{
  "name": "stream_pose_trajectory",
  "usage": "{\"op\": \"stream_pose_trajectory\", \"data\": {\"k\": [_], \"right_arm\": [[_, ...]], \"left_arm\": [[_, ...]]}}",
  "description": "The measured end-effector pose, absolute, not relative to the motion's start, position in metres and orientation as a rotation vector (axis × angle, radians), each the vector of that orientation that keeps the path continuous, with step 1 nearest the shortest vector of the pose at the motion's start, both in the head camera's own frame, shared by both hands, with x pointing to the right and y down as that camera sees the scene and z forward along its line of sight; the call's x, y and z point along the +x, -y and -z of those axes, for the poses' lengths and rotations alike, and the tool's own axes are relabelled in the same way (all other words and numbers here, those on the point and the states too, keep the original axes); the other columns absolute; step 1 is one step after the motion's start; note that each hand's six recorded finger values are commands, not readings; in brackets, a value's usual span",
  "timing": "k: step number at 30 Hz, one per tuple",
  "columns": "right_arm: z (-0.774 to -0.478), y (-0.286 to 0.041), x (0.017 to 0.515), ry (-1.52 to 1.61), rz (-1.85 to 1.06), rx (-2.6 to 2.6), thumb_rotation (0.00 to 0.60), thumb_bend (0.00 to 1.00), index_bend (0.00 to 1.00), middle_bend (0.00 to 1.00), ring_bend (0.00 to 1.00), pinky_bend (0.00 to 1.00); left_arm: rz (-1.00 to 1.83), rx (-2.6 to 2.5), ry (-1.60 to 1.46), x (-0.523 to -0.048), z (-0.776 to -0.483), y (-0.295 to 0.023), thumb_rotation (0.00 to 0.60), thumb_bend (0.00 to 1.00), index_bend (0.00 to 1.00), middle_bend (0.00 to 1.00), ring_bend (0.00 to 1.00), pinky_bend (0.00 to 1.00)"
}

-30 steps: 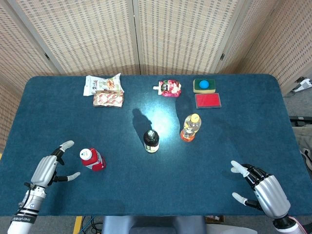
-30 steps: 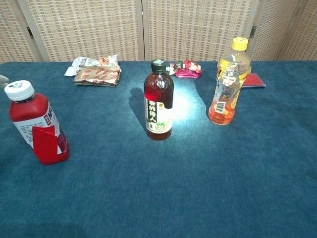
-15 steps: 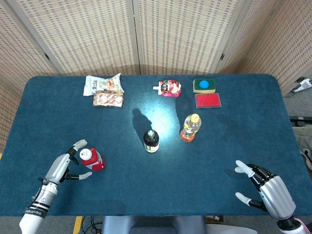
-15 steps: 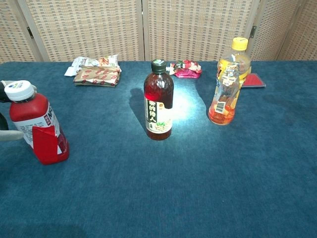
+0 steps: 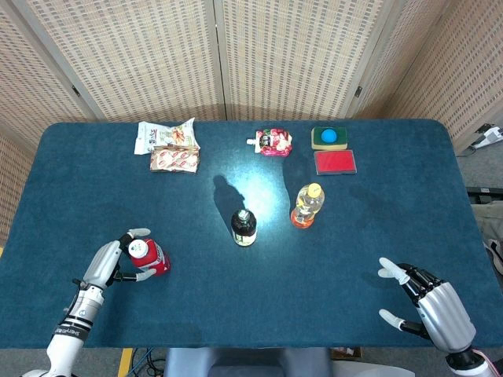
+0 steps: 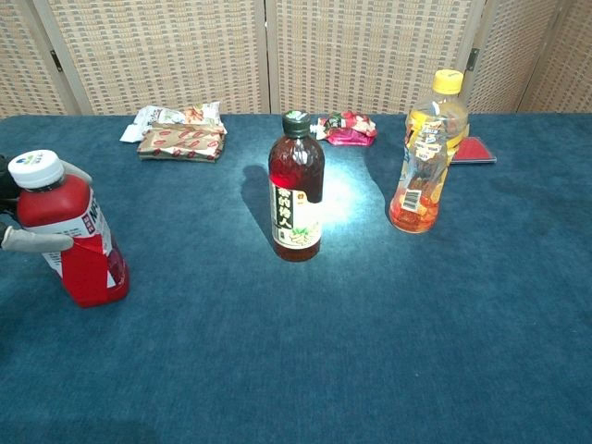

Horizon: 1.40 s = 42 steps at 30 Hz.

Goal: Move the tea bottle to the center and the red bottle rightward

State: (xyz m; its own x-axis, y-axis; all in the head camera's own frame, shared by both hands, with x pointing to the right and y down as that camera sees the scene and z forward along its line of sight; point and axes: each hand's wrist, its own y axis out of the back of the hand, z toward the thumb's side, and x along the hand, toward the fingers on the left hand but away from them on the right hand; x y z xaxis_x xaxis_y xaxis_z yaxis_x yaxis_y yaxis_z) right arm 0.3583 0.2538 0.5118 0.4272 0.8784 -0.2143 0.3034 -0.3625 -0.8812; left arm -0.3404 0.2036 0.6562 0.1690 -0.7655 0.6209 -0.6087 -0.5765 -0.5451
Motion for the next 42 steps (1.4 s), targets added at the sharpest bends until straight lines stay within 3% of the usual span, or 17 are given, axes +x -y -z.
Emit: {"op": "stream_pose_trajectory", "data": {"k": [5,9,42], "right_arm": [[-0.512,-0.254,0.359,1.005,-0.908,-1.882,0.6,0.04,0.13,0.38,0.3,0.52],[-0.512,-0.253,0.359,1.008,-0.907,-1.881,0.6,0.04,0.13,0.38,0.3,0.52],[-0.515,-0.252,0.36,1.008,-0.921,-1.888,0.6,0.03,0.14,0.38,0.3,0.52]], "left_arm": [[1.369,-2.22,-1.336,-0.338,-0.657,-0.202,0.6,0.05,0.5,0.43,0.5,0.67],[1.345,-2.182,-1.335,-0.333,-0.657,-0.199,0.6,0.06,0.54,0.46,0.53,0.7],[1.312,-2.171,-1.232,-0.301,-0.658,-0.166,0.6,0.05,0.55,0.47,0.54,0.71]]}}
